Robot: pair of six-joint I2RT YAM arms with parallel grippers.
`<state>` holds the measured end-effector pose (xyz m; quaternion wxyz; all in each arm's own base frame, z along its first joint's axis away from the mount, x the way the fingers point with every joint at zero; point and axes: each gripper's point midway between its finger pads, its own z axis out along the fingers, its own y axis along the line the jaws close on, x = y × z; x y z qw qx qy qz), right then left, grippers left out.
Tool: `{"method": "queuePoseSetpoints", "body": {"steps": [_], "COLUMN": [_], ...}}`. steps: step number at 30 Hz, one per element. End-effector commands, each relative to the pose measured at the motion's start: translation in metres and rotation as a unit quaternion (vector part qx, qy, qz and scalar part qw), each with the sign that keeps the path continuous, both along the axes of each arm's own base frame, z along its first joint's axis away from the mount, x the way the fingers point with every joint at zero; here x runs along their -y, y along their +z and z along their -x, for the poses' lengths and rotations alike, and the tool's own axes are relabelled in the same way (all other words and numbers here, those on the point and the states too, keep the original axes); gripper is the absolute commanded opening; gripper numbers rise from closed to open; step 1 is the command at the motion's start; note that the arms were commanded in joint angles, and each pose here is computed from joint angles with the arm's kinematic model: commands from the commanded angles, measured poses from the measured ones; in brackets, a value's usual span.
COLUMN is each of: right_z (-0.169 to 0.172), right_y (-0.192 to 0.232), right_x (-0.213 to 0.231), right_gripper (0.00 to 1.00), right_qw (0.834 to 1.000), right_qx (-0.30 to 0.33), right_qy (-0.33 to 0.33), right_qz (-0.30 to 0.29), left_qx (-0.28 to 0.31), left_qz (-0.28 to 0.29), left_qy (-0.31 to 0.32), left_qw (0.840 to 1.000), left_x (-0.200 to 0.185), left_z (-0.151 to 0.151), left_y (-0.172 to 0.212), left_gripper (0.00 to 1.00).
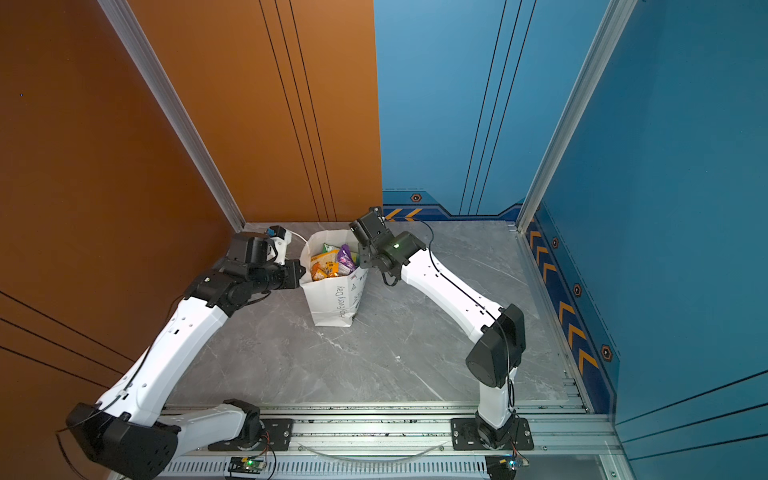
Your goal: Place the snacks into the paper bag
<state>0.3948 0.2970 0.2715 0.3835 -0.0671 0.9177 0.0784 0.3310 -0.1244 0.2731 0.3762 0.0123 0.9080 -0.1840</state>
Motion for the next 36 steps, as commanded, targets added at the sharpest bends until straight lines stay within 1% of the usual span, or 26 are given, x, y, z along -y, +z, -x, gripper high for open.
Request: {"method": "queuePoseSetpoints", "body": {"steps": [1, 6, 11, 13, 15, 23, 25, 28, 30, 36], "right_z": [-0.001, -0.003, -0.002, -0.001, 0.0, 0.01, 0.014, 0.025, 0.031, 0.042], "right_y": [-0.006, -0.014, -0.013, -0.01, -0.007, 0.011, 0.016, 0.024, 0.033, 0.067], "right_x": [-0.01, -0.016, -0.023, -0.026, -0.03, -0.055, -0.065, -0.082, -0.088, -0.084], "right_gripper": [0.52, 0.4, 0.33, 0.29, 0.23, 0.08, 0.01, 0.0, 0.0, 0.0], "right_qw": [0.999, 0.999, 0.999, 0.999, 0.999, 0.997, 0.995, 0.99, 0.988, 0.985], "right_qx": [-0.018, -0.031, -0.033, -0.03, -0.027, -0.009, -0.006, 0.003, 0.017, 0.067], "right_qy": [0.004, 0.013, 0.027, 0.032, 0.04, 0.081, 0.099, 0.139, 0.153, 0.153], "right_qz": [-0.032, -0.028, -0.008, -0.009, -0.009, -0.013, -0.018, -0.025, -0.028, -0.043], "left_qx": [0.043, 0.044, 0.041, 0.041, 0.039, 0.034, 0.034, 0.038, 0.043, 0.043], "left_qz": [-0.001, -0.001, 0.002, 0.003, 0.004, 0.006, 0.007, 0.009, 0.007, 0.027], "left_qy": [-0.009, -0.01, -0.014, -0.015, -0.016, -0.03, -0.032, -0.036, -0.036, -0.052], "left_qw": [0.999, 0.999, 0.999, 0.999, 0.999, 0.999, 0.999, 0.999, 0.998, 0.997], "left_x": [0.003, 0.003, 0.006, 0.006, 0.007, 0.016, 0.017, 0.019, 0.019, 0.032], "left_z": [-0.003, -0.003, -0.003, -0.003, -0.003, -0.001, 0.0, 0.003, 0.005, 0.008], "left_y": [0.02, 0.021, 0.02, 0.02, 0.019, 0.016, 0.017, 0.021, 0.023, 0.031], "left_gripper": [0.0, 0.0, 0.0, 0.0, 0.0, 0.0, 0.0, 0.0, 0.0, 0.0]}}
